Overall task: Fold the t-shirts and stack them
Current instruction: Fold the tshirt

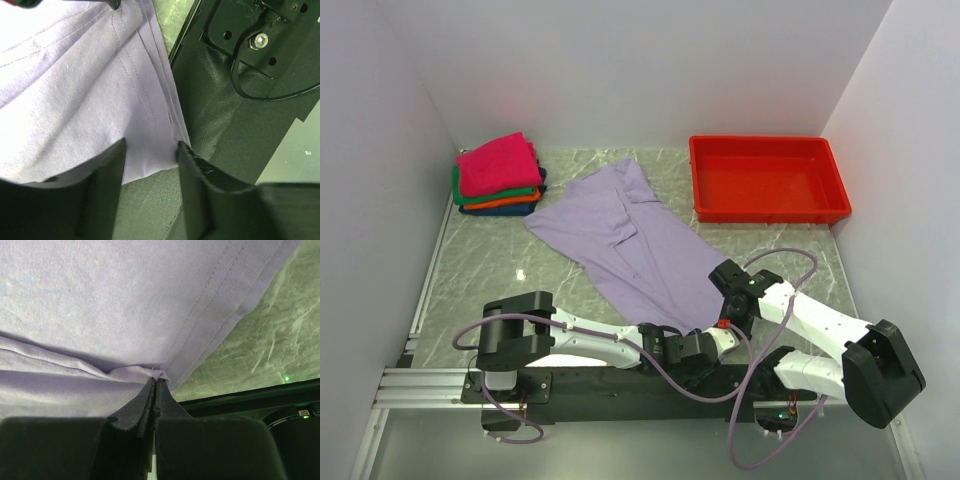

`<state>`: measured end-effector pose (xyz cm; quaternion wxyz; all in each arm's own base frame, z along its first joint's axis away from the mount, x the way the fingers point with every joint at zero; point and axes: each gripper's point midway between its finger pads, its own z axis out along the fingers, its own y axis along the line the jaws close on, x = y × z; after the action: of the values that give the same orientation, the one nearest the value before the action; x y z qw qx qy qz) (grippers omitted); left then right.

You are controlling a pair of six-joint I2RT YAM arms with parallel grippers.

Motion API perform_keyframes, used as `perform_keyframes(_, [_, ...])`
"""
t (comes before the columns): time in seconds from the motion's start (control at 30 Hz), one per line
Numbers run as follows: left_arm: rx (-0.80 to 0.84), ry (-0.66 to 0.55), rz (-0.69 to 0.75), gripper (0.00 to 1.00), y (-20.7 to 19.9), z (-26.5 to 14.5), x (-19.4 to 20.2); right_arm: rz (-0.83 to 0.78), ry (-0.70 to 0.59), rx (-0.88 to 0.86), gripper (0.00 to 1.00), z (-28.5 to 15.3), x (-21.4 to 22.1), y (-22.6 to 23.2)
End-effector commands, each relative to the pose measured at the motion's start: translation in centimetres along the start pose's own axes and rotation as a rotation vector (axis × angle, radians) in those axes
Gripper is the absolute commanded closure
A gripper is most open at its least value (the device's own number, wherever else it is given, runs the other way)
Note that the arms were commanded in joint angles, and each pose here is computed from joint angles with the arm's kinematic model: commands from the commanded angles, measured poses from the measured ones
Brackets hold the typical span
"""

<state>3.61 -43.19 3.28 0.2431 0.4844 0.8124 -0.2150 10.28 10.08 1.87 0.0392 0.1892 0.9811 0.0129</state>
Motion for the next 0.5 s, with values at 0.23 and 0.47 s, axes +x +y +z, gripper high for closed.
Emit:
perform_keyframes(0.23, [0.053,-0.008,0.0,0.68,-1.3,-1.1,0.1,0.007,-0.029,0.024,1.0,-0.2,-0.5,-0.6])
perform_keyframes(0.47, [0.112,0.012,0.0,0.8,-2.4,-2.9,1.1,0.006,-0.031,0.025,1.0,-0.2,-0.5,-0.8])
